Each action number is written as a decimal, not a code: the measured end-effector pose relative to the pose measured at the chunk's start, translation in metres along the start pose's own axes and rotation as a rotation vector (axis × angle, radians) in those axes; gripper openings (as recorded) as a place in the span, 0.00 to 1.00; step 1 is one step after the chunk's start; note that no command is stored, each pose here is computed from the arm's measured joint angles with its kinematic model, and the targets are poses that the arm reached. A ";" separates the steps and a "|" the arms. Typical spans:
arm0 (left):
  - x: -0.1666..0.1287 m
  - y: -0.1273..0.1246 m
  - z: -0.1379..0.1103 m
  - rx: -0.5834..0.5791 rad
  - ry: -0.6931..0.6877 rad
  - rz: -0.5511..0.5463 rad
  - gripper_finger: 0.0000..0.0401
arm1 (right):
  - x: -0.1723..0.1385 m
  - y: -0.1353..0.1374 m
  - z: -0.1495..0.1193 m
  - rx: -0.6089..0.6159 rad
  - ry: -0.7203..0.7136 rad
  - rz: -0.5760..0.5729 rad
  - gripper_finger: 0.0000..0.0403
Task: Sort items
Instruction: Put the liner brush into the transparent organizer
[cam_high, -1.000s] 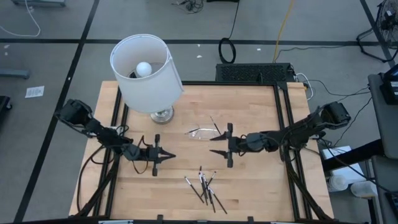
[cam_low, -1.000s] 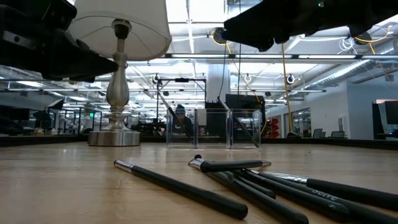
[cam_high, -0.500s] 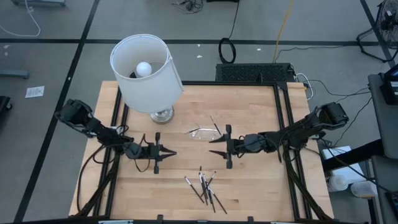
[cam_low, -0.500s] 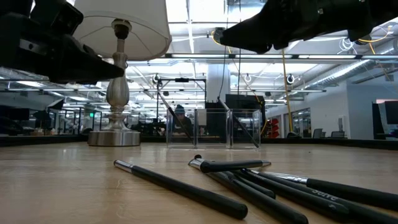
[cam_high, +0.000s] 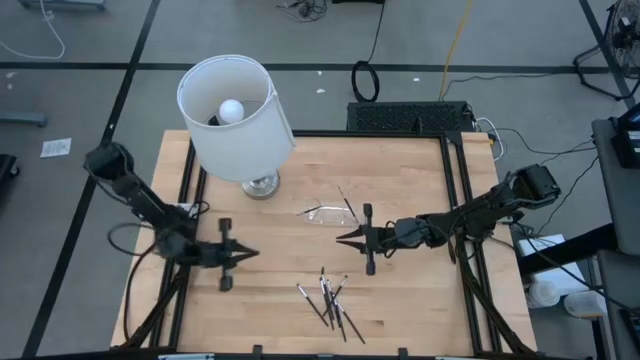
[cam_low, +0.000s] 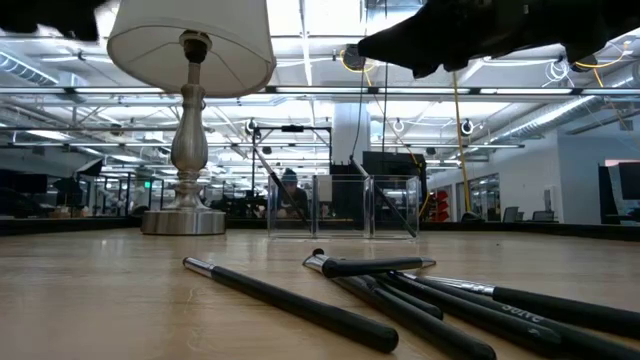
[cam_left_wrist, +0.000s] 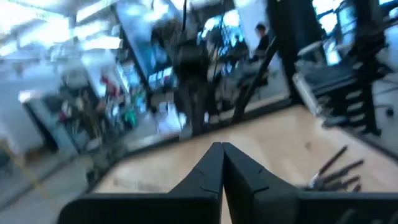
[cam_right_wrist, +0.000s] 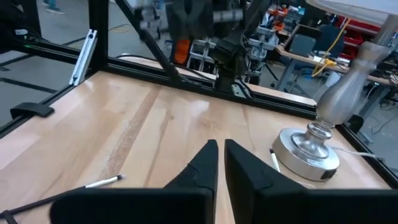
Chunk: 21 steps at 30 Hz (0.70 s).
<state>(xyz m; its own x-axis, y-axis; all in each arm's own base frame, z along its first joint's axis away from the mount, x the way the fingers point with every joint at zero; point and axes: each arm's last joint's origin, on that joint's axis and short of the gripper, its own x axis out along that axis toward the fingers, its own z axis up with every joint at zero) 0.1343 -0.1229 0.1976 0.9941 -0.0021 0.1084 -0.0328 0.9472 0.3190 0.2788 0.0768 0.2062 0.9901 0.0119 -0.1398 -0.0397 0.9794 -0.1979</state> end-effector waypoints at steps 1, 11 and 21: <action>-0.002 0.003 0.004 0.008 -0.010 0.010 0.02 | 0.000 0.000 0.000 -0.002 0.000 0.000 0.04; -0.019 0.027 0.014 0.020 -0.102 -0.001 0.01 | 0.000 0.001 0.006 0.014 -0.072 0.054 0.00; -0.046 0.042 -0.008 -0.057 -0.127 0.023 0.01 | 0.000 0.001 0.007 -0.001 -0.084 0.087 0.00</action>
<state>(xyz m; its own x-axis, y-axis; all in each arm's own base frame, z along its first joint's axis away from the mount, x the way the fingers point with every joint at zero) 0.0882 -0.0808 0.1987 0.9720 -0.0171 0.2345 -0.0460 0.9642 0.2612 0.2794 0.0792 0.2129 0.9907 0.1134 -0.0750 -0.1258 0.9737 -0.1899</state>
